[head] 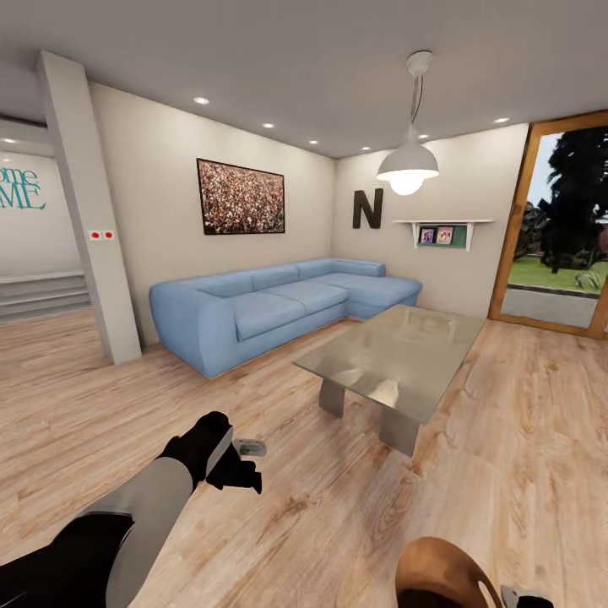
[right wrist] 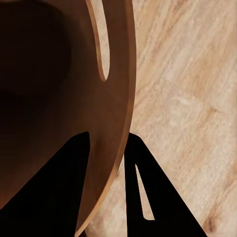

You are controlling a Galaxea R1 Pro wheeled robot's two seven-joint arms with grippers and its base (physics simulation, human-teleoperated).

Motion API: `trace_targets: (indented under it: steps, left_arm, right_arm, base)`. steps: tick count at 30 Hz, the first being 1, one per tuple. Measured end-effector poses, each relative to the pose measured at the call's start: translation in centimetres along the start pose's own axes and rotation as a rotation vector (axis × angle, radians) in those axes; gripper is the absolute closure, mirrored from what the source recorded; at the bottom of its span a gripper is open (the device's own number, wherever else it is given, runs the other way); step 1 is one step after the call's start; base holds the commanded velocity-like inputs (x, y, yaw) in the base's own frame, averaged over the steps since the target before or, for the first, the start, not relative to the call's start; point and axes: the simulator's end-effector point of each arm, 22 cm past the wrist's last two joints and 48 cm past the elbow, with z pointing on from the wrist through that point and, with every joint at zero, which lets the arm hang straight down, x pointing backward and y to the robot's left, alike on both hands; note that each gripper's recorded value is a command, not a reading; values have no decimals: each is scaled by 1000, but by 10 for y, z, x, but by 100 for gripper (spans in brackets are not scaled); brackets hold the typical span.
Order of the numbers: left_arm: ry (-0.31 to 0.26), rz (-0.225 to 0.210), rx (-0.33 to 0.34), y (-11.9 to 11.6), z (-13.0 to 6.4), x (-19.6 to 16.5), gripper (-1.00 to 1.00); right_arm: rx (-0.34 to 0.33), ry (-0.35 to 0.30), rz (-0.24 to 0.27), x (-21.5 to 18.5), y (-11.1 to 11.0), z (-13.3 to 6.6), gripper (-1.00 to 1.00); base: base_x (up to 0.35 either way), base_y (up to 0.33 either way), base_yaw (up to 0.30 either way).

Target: Put the three can of soda from the living room inside the tash can in the kitchen.

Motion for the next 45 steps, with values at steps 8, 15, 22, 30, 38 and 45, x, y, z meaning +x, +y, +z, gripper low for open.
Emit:
trace_targets:
  steps: [8, 15, 22, 30, 38, 45]
  left_arm:
    - [-7, 0, -4, 2, 0, -1, -100]
    - [-7, 1, -3, 1, 0, -1, -100]
    - [-7, 1, -3, 1, 0, -1, -100]
    - [-26, 3, -5, 3, 1, -5, -100]
    - [-58, 9, -9, 6, 1, -11, -100]
    - [-76, 13, -13, 8, 11, -10, -100]
  right_arm:
    - [-1, 2, 15, -24, -1, -8, 100]
    - [20, 31, 23, -76, -3, -31, 100]
    - [99, 48, 10, -140, -11, -70, 100]
    - [99, 51, 24, -171, -9, -94, 100]
    - [69, 58, 19, -173, 12, -97, 100]
    - [78, 58, 10, -167, 15, -88, 100]
  base:
    - [0, 0, 0]
    - [0, 0, 0]
    - [0, 0, 0]
    - [0, 0, 0]
    - [0, 0, 0]
    - [0, 0, 0]
